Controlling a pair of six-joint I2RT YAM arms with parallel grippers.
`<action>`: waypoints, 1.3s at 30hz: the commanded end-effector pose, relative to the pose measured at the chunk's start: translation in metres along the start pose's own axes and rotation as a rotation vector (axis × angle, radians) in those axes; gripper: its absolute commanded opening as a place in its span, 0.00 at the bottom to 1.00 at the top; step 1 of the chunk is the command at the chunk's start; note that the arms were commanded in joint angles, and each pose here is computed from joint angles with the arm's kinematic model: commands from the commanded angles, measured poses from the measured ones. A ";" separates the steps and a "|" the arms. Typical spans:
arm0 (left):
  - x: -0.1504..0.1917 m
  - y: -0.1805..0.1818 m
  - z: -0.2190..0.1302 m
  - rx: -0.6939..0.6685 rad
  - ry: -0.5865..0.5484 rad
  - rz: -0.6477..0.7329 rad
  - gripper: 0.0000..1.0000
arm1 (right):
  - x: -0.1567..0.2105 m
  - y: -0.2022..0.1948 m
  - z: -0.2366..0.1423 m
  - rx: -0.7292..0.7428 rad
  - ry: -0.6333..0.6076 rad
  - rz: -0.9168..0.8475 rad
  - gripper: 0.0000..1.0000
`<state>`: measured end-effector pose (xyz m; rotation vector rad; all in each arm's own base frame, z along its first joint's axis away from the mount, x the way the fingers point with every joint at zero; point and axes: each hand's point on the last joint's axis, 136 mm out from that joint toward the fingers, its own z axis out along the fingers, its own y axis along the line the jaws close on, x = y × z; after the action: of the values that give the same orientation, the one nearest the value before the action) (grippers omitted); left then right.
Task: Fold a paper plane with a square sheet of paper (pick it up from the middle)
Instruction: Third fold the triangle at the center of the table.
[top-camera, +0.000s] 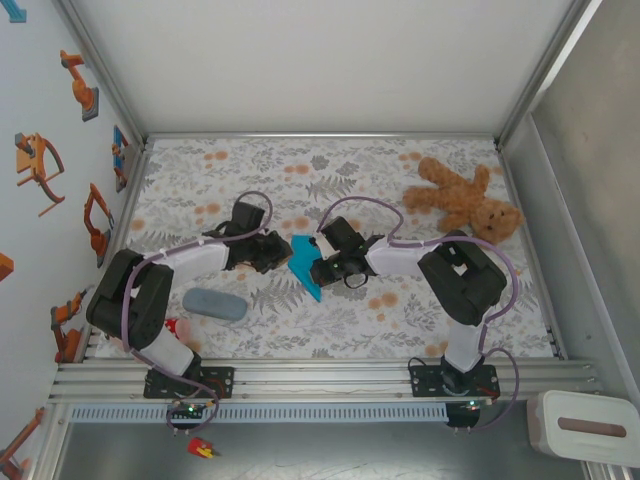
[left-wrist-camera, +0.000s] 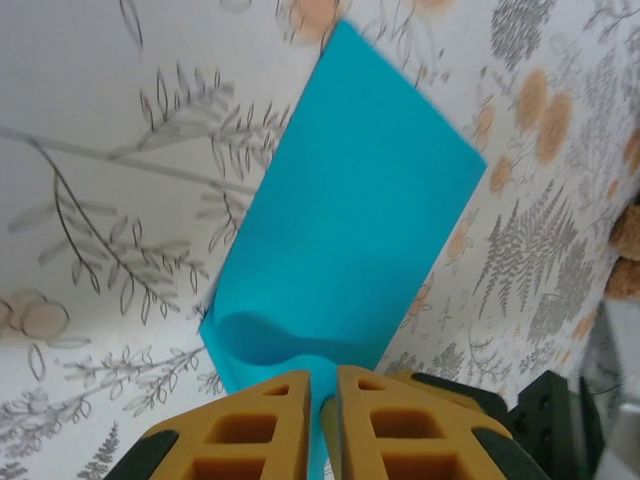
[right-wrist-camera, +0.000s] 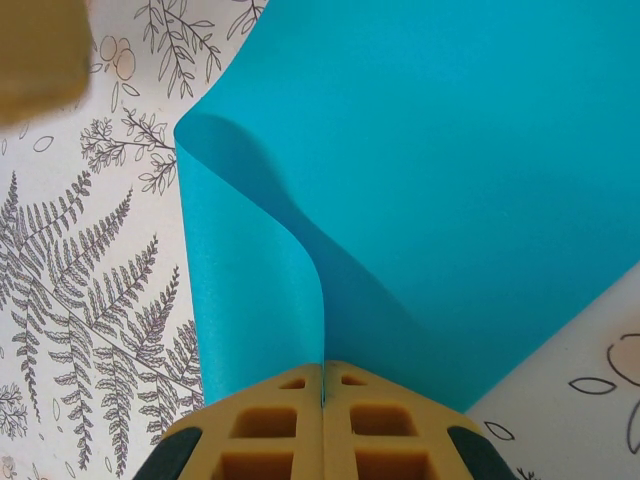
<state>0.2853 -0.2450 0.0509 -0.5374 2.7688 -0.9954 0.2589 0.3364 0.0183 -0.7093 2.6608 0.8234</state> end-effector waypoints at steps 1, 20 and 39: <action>0.008 -0.012 -0.001 0.042 -0.022 -0.018 0.12 | 0.009 -0.011 0.007 0.030 0.043 0.037 0.00; 0.036 0.005 0.030 0.003 0.072 -0.030 0.07 | 0.011 -0.014 0.007 0.045 0.048 0.045 0.00; 0.038 0.017 0.039 -0.036 0.089 -0.030 0.06 | 0.011 -0.014 0.007 0.053 0.053 0.050 0.00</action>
<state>0.2605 -0.2727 0.0166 -0.5629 2.8413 -1.0308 0.2592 0.3362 0.0182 -0.6986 2.6723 0.8205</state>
